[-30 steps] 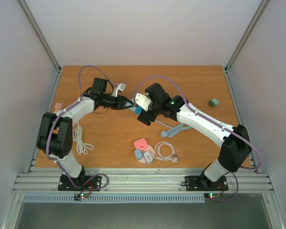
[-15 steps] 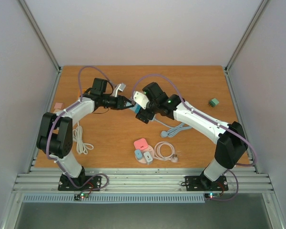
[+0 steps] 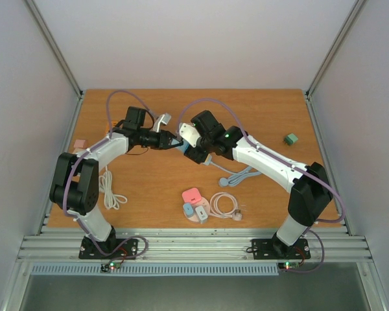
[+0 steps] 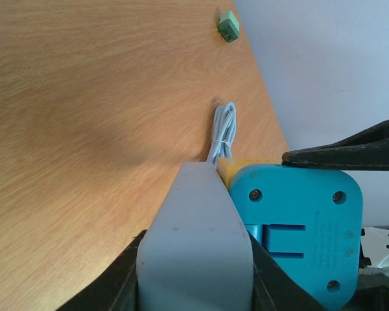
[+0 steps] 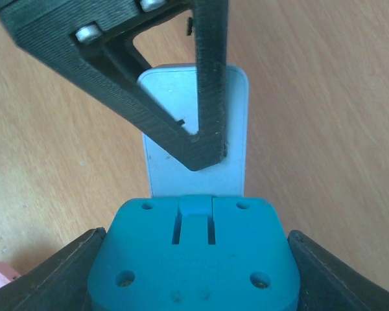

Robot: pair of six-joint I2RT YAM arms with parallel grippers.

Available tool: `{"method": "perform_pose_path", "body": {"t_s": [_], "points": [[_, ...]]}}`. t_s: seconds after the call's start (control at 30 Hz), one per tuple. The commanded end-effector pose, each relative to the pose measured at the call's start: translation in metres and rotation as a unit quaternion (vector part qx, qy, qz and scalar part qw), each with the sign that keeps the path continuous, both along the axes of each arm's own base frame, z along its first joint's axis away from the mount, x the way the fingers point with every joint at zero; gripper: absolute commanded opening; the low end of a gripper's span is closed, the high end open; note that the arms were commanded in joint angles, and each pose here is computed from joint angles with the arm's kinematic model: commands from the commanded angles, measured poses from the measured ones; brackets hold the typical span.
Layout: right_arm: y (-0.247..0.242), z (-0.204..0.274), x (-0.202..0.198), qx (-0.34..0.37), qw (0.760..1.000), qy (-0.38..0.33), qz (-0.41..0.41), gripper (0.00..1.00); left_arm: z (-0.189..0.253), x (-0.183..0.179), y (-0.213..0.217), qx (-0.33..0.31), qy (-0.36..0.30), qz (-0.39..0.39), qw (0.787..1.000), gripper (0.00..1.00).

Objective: Pull the plug off the socket
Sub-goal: Remove the plug from the socket.

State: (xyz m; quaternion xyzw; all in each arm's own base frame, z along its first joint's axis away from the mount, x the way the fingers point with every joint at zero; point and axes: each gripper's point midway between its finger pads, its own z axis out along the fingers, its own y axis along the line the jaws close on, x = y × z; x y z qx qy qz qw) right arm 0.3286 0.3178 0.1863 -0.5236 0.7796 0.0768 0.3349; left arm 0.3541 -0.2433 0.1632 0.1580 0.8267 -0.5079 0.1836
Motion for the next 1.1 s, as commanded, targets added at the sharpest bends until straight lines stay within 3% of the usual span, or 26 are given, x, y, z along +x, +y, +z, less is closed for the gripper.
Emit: {"method": "perform_pose_path", "body": {"t_s": [0.0,0.57,1.07], "points": [[0.003,0.013,0.000,0.006,1.000,-0.011,0.002,0.64,0.032,-0.003,-0.006,-0.034,-0.054,-0.022,0.998,0.00],[0.002,0.017,-0.011,0.010,0.999,0.014,0.034,0.60,0.035,-0.010,-0.008,-0.049,-0.075,-0.042,0.995,0.01],[0.001,0.011,-0.003,-0.028,0.998,-0.047,0.011,0.58,0.015,0.006,-0.004,-0.016,-0.033,0.000,0.999,0.00]]}}
